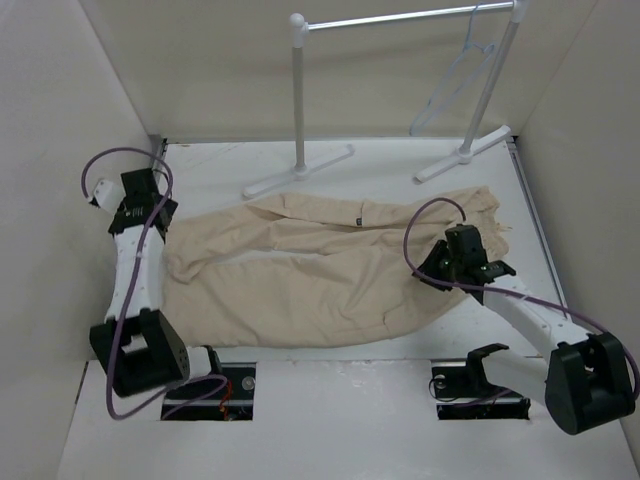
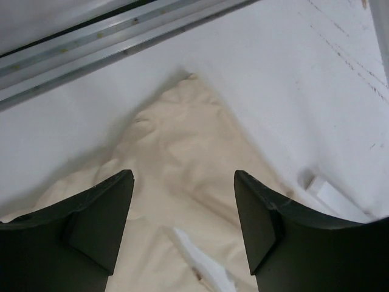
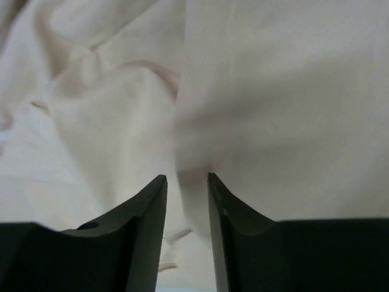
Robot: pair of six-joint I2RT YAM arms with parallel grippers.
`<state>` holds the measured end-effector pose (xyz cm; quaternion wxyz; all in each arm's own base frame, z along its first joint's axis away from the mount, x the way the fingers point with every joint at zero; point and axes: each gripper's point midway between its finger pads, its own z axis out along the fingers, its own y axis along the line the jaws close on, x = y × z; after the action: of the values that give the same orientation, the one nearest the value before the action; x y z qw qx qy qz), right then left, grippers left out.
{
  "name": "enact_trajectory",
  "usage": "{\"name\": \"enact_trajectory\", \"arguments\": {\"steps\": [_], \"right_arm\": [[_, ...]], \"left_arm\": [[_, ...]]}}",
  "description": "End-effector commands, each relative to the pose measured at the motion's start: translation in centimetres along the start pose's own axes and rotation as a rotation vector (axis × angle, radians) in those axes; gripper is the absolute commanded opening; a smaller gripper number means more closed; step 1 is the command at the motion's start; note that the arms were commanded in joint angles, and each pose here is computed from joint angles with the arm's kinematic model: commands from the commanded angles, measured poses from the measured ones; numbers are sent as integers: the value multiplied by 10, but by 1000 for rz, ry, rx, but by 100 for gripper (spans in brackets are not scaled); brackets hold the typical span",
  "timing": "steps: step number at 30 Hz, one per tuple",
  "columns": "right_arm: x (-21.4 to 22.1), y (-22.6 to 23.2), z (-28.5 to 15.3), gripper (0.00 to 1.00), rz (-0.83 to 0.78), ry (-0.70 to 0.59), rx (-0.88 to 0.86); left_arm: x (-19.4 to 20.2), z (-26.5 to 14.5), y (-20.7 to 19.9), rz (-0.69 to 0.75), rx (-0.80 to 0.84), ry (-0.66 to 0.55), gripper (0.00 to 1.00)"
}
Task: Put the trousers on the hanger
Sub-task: Flatten out the trousers at the center of the board.
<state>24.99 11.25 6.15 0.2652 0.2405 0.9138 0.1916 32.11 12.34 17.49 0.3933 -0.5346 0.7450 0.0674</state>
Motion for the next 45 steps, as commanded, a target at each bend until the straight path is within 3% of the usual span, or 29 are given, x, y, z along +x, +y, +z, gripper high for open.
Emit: {"name": "enact_trajectory", "arguments": {"steps": [1,3,6,7,10,12,15,17,27,30,32,34,37,38,45], "right_arm": [[-28,33,-17,24,-25,-73,-88],[-33,38,-21,15,-41,-79,-95],[-38,44,-27,17,-65,-88,-97],[-38,45,-28,21,-71,-88,-92],[-35,34,-22,48,-71,-85,-49],[-29,22,-15,57,-59,-66,-3],[-16,3,-5,59,-50,-17,69],[-6,-8,-2,59,-39,19,117],[48,-9,-17,62,-33,94,171],[56,-9,-24,63,-33,96,192],[52,-5,-30,63,-35,68,181],[47,-3,-34,64,-44,49,176],[44,-1,-35,65,-59,37,165],[45,-1,-34,65,-65,38,160],[62,5,-25,69,-119,86,113]], "left_arm": [[32,38,-13,89,-48,136,65],[39,60,-19,103,-75,161,65],[45,87,-29,113,-101,182,65],[48,96,-31,119,-111,191,65],[54,117,-36,134,-135,212,60],[57,127,-37,140,-147,213,49],[55,139,-44,130,-136,198,21],[46,144,-56,119,-113,173,11],[0,186,-134,100,-13,73,2],[-14,189,-155,97,20,64,3],[-14,175,-156,98,26,98,10],[-4,149,-146,112,34,141,24],[10,118,-107,105,-5,137,53],[14,112,-94,99,-23,136,57],[45,127,-54,132,-119,203,65]]}}
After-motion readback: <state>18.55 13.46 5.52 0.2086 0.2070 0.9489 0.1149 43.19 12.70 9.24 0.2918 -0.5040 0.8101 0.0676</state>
